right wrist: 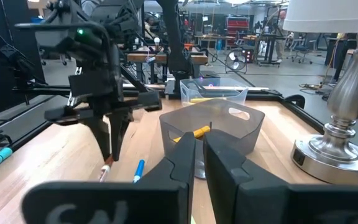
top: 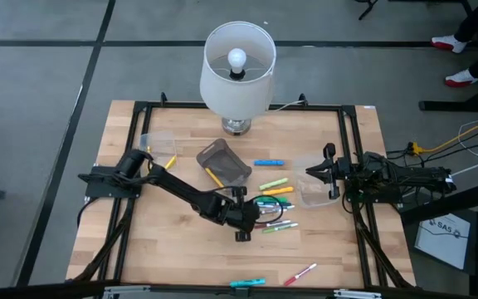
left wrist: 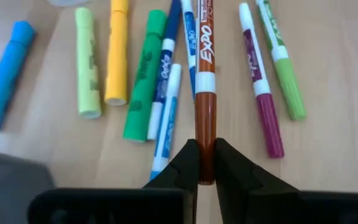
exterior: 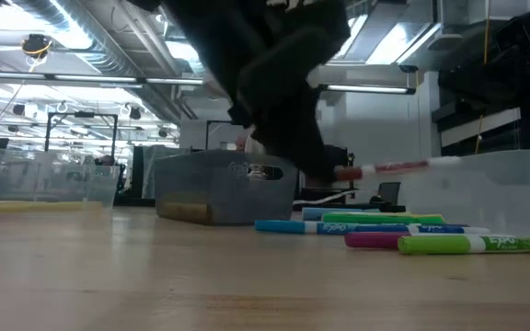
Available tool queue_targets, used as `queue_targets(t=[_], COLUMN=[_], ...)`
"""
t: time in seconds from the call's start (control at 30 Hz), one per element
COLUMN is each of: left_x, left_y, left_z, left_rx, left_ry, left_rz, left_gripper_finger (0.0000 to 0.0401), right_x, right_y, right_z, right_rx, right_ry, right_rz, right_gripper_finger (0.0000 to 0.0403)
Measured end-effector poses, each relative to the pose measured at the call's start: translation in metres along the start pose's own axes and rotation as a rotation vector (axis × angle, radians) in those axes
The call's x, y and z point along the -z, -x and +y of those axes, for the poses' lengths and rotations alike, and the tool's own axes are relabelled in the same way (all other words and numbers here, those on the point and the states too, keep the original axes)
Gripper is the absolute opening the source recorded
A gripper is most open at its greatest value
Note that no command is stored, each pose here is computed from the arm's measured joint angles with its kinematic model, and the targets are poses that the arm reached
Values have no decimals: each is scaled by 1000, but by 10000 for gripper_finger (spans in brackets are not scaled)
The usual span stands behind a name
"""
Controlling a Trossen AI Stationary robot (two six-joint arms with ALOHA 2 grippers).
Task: Pick & Place Markers
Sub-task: Put the brown highlighter into the right transparent bin
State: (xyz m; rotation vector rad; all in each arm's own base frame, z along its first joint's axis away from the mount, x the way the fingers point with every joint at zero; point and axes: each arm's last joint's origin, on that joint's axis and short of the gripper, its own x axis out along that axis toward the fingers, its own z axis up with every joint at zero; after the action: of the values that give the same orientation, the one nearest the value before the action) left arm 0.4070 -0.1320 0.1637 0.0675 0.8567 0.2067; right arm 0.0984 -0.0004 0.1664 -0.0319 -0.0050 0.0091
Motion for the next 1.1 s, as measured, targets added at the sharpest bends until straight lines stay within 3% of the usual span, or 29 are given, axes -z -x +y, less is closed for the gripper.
queue_targets(t=[0.27, 0.47, 0.63, 0.83, 1.1], left_x=[-10, -18, -31, -47, -54], left_y=[5, 6, 4, 2, -3], left_z=[0, 4, 15, 29, 49], left_rx=[-54, -156, -246, -272, -328], left_ry=[73, 128, 156, 177, 205], left_rz=[-102, -200, -308, -413, -437], left_gripper_finger=[24, 24, 24, 24, 24], right_x=[-4, -7, -7, -9, -8], right_y=[0, 0, 0, 0, 0], right_z=[0, 0, 0, 0, 0], right_rx=[1, 0, -1, -2, -3], right_ry=[-8, -41, -86, -108, -118], right_rz=[-47, -73, -75, -91, -84], right_gripper_finger=[35, 35, 35, 35, 35])
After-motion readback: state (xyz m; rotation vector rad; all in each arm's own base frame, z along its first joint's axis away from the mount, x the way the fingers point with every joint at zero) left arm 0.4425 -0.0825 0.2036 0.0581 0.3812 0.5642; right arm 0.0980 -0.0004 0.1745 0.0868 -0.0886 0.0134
